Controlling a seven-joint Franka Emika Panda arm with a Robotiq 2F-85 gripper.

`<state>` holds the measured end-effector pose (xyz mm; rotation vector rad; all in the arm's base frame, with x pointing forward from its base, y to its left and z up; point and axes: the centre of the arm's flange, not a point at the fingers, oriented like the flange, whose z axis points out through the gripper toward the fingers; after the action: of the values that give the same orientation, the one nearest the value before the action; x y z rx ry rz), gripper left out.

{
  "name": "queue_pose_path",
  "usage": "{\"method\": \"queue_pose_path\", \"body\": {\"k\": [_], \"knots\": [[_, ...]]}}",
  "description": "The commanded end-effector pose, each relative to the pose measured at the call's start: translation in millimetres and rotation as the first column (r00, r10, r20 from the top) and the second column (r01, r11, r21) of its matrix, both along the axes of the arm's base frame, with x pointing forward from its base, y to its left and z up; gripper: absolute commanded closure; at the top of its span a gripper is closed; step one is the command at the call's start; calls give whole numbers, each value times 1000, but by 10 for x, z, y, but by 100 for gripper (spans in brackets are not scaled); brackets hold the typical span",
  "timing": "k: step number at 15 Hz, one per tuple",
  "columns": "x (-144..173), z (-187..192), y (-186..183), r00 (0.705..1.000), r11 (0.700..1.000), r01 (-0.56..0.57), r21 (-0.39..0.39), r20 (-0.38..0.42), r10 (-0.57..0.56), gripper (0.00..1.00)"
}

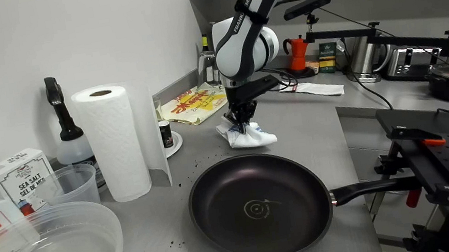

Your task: Use the white and blue towel on the right to wipe the black pan

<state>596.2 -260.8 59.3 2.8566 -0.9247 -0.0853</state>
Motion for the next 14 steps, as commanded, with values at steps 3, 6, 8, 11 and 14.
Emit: {"method": "queue_pose_path", "body": {"k": [3, 6, 8, 11, 14], "knots": [[-140, 462, 812, 998, 995, -45, -94, 38, 49, 96], [-184, 556, 1232, 996, 996, 16, -93, 86, -8, 96], [-203, 611, 1446, 996, 995, 40, -91, 84, -32, 96], [-289, 683, 1719, 996, 994, 73, -77, 60, -69, 96], [-407, 653, 1919, 995, 992, 97, -76, 45, -94, 96]]}}
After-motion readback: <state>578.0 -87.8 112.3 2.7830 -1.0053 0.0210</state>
